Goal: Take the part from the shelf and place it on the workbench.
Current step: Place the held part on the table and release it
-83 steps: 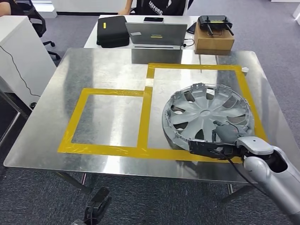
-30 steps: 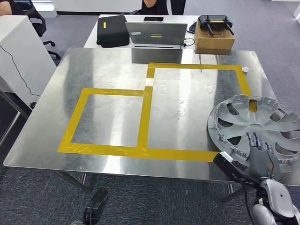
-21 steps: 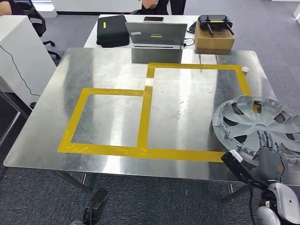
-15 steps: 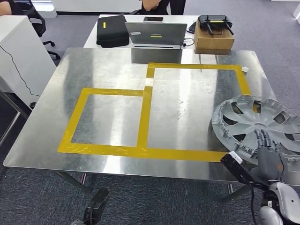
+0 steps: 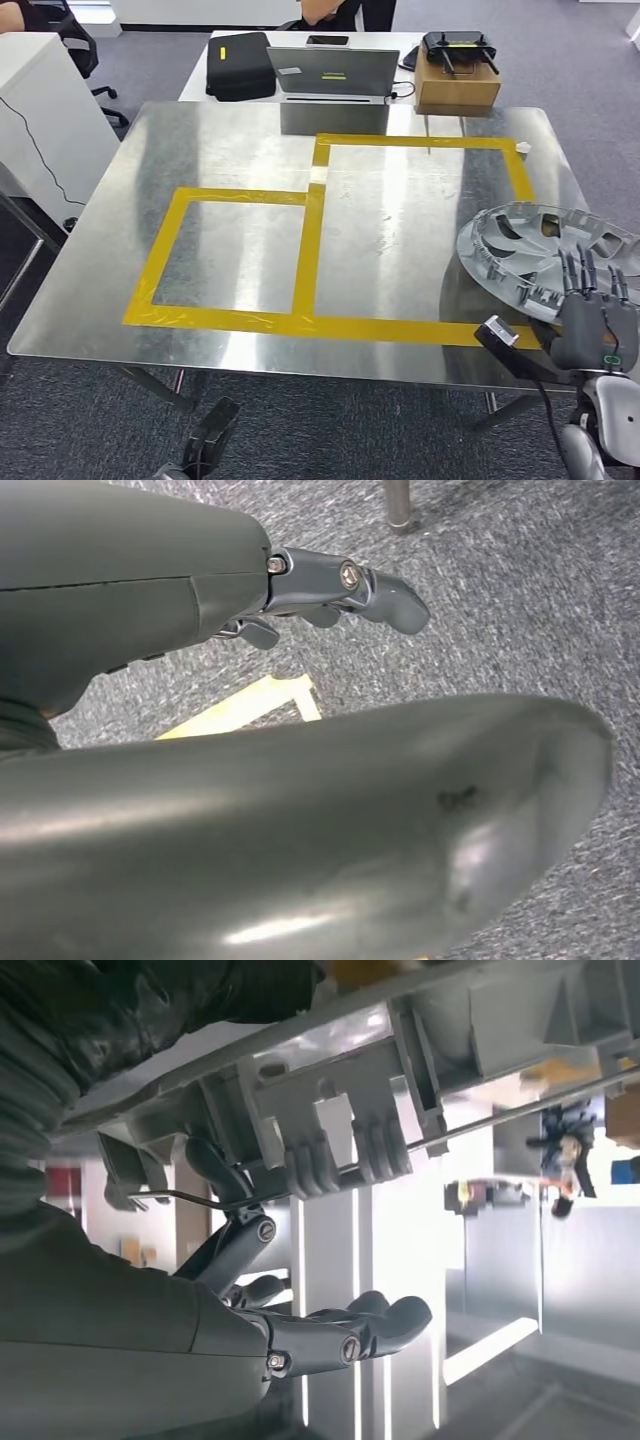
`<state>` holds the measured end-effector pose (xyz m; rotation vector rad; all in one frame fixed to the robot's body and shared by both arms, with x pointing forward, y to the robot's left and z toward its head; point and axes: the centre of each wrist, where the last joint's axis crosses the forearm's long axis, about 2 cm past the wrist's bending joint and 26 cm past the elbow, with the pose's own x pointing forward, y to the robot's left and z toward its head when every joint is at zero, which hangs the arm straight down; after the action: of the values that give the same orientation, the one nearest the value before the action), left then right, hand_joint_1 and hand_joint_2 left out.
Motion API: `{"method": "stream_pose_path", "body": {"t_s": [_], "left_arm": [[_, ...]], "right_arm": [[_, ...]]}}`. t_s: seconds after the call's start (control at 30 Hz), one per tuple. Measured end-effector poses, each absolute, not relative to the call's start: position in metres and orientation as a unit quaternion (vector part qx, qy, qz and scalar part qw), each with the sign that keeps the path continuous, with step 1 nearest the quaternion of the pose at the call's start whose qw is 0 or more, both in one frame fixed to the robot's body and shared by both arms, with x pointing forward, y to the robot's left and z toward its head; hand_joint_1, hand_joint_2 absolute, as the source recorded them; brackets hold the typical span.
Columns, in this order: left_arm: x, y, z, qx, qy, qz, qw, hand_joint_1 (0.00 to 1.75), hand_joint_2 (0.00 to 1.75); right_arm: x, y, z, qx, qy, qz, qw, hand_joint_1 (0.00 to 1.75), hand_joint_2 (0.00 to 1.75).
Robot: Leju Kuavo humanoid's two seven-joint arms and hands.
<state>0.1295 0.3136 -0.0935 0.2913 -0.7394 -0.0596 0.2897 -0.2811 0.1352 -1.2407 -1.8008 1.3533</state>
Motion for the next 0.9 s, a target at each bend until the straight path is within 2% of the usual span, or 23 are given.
{"method": "stream_pose_path", "body": {"t_s": [0.3, 0.9], "left_arm": [[0.139, 0.307, -0.091, 0.134, -0.36, -0.045, 0.922, 0.0, 0.0], [0.142, 0.305, -0.09, 0.131, -0.358, -0.051, 0.923, 0.0, 0.0]], "right_arm": [[0.334, -0.287, 0.152, -0.504, -0.608, 0.593, 0.158, 0.0, 1.75], [0.348, -0.283, 0.142, -0.486, -0.568, 0.652, 0.128, 0.0, 1.75]]}}
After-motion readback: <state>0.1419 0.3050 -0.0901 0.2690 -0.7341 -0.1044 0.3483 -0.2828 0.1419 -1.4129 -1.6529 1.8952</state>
